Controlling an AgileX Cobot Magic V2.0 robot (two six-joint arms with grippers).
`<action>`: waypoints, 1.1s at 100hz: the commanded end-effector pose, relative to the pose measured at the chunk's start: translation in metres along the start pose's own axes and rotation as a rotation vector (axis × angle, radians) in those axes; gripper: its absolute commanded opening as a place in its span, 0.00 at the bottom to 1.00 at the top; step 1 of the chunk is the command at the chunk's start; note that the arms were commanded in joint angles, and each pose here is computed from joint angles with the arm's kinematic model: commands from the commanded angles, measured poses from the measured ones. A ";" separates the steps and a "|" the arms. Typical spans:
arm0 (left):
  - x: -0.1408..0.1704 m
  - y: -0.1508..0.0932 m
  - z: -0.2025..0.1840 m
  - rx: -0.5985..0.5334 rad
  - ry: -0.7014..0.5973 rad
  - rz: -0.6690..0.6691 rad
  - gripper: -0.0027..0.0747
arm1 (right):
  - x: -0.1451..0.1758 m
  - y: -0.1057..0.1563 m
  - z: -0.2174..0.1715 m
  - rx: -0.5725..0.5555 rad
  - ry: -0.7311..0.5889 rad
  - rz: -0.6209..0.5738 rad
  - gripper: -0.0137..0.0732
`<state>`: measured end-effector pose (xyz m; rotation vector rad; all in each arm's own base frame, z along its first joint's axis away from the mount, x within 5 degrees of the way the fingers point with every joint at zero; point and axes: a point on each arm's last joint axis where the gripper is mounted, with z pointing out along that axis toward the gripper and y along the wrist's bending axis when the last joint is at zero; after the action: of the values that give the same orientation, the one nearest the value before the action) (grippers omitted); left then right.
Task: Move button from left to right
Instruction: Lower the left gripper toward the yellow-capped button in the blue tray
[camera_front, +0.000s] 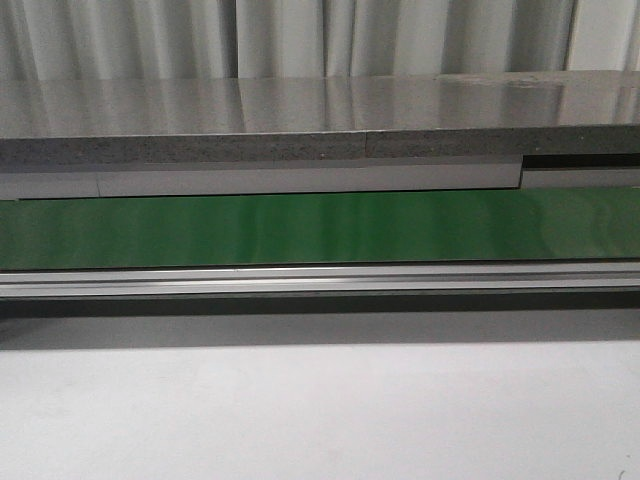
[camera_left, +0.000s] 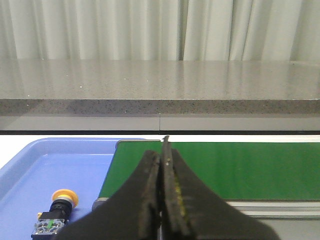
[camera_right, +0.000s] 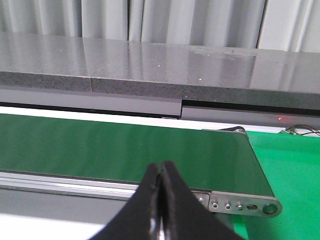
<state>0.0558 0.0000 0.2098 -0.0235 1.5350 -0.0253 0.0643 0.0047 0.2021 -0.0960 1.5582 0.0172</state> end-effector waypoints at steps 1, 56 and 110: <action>0.011 0.000 -0.001 0.010 -0.048 -0.007 0.01 | -0.011 -0.001 0.000 0.007 -0.085 -0.010 0.08; 0.004 0.000 -0.001 0.012 -0.089 -0.014 0.01 | -0.011 -0.001 0.000 0.007 -0.085 -0.010 0.08; -0.100 -0.006 0.017 0.018 0.202 -0.101 0.01 | -0.011 -0.001 0.000 0.007 -0.085 -0.010 0.08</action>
<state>0.0629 -0.0019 0.2770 -0.0832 1.7147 -0.1045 0.0643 0.0047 0.2021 -0.0960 1.5582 0.0172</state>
